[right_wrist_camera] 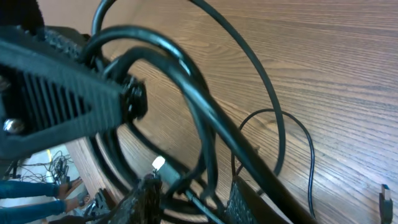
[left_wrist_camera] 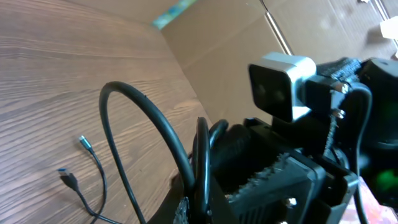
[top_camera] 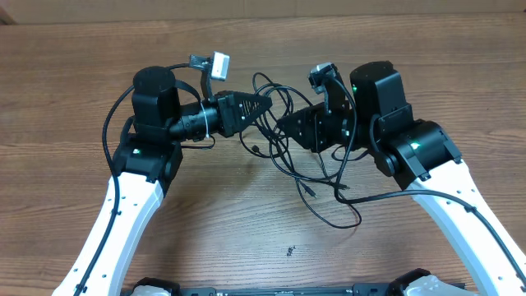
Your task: Untangle cables
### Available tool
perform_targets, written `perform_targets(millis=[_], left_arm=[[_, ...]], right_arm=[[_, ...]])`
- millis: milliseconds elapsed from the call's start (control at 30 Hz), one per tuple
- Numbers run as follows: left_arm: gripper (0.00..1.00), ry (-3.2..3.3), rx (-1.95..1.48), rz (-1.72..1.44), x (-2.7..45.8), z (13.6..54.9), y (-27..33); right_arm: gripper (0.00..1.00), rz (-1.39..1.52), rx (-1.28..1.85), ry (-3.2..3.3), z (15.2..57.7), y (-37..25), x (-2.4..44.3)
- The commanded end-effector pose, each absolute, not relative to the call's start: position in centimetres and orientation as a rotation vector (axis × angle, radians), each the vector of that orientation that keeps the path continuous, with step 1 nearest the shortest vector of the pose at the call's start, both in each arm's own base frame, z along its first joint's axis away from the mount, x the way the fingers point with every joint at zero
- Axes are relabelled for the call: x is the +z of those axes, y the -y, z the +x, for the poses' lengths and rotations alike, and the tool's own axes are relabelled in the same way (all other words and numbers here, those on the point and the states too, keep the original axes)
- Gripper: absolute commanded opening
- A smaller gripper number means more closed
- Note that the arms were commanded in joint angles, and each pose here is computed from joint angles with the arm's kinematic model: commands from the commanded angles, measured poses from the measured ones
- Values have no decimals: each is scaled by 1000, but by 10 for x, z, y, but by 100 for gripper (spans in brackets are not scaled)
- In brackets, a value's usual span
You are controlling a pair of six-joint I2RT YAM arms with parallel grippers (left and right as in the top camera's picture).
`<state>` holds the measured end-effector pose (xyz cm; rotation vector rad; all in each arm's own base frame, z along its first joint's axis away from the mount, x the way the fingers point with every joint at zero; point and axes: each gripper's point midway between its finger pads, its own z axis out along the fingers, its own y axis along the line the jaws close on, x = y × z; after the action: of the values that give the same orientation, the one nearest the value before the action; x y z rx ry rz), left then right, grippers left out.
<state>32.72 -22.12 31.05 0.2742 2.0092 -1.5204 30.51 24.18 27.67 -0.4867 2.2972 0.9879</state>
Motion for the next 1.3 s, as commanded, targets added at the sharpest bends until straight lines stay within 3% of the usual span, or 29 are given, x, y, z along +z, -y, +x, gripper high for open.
perform_targets(millis=[0, 133, 233, 267, 733, 1033, 1267], left_arm=[[4, -1993, -1575, 330, 321, 314, 231], [4, -1994, -1589, 348, 321, 311, 235], [4, -1991, -1587, 348, 322, 311, 235], [4, -1991, -1587, 349, 322, 311, 235], [4, -1948, -1364, 538, 302, 314, 230], [4, -2297, -792, 99, 221, 354, 165], [4, -2378, -551, 124, 197, 352, 139]], right_arm=[[36, -488, 989, -2280, 309, -243, 279], [33, -470, 953, -2284, 313, -240, 277], [8, -470, 953, -2286, 313, -240, 277], [4, -470, 953, -2286, 313, -240, 277], [4, -449, 912, -2273, 316, -234, 281], [4, -352, 726, -2239, 319, -205, 295], [4, -260, 567, -2187, 322, -178, 311]])
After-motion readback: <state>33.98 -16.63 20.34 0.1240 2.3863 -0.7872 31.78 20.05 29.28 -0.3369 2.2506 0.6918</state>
